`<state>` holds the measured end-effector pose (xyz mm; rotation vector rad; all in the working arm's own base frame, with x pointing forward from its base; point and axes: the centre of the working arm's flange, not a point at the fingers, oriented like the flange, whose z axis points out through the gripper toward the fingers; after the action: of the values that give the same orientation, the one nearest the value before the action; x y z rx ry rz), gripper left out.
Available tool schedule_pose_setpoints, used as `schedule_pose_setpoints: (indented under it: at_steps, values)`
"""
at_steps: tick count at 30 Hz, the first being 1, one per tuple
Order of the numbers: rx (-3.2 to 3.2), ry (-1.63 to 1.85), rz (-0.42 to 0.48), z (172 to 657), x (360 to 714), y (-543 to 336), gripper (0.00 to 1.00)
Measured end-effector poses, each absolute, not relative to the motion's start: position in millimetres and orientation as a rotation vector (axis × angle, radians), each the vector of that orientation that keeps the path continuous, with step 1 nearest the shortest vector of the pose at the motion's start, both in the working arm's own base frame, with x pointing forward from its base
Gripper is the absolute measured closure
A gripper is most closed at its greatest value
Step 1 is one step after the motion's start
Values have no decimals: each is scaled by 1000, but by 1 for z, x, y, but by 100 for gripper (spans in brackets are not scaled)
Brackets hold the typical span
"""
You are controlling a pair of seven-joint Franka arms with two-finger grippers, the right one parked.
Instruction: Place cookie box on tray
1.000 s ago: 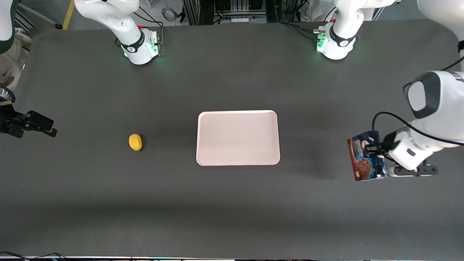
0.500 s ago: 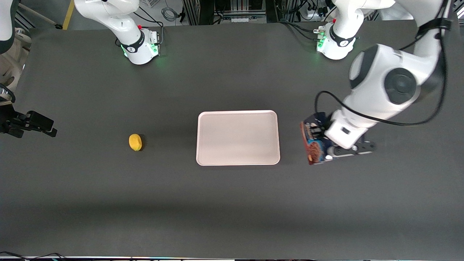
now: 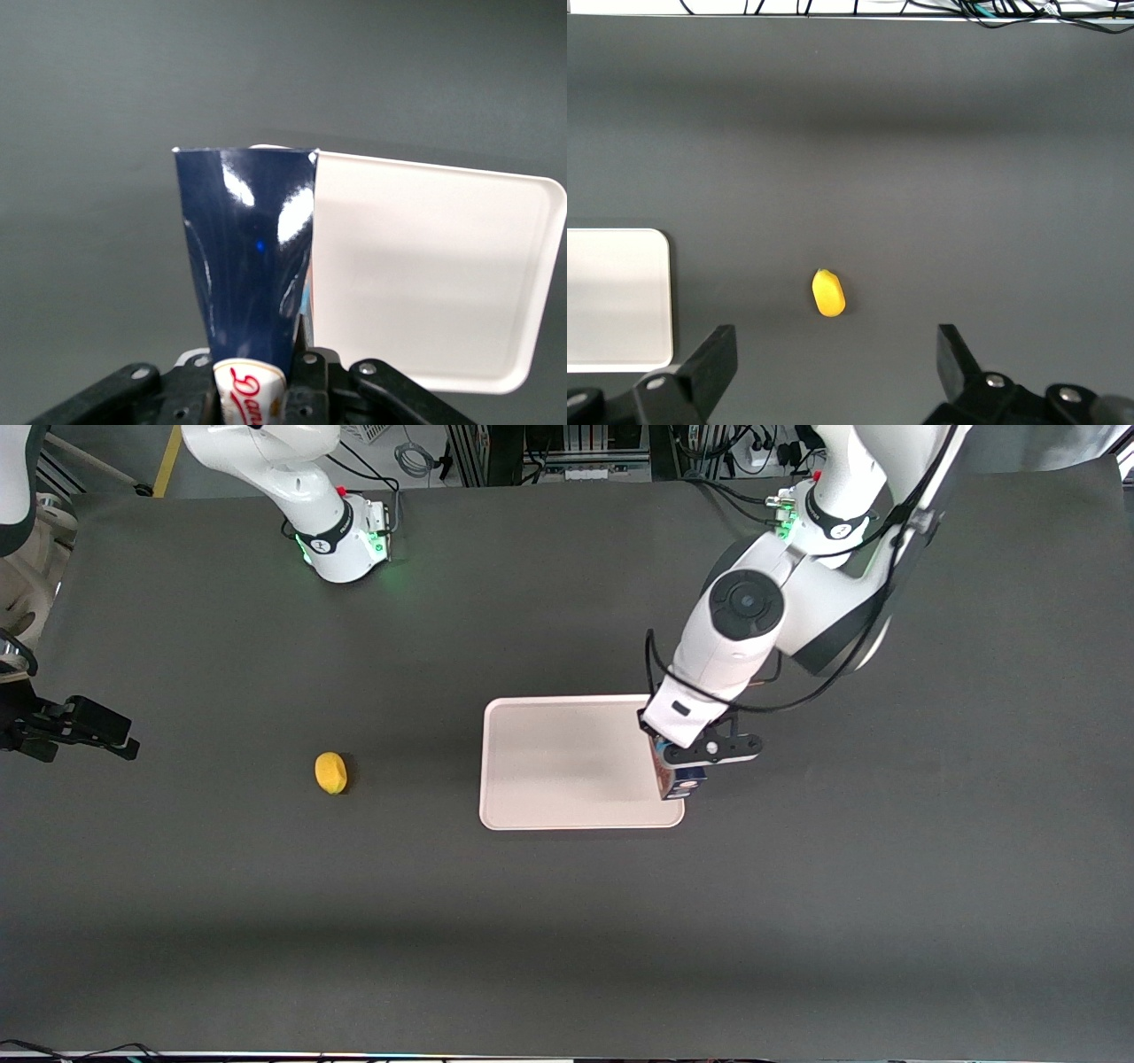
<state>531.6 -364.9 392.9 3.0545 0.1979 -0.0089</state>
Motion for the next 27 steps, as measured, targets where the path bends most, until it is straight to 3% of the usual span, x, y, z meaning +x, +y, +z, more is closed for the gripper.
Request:
schedule_pose_setpoints:
  at_steps: [9, 27]
  values:
    - [3069, 154, -11, 322, 525, -370, 74]
    - [3088, 109, 13, 289, 498, -389, 74]
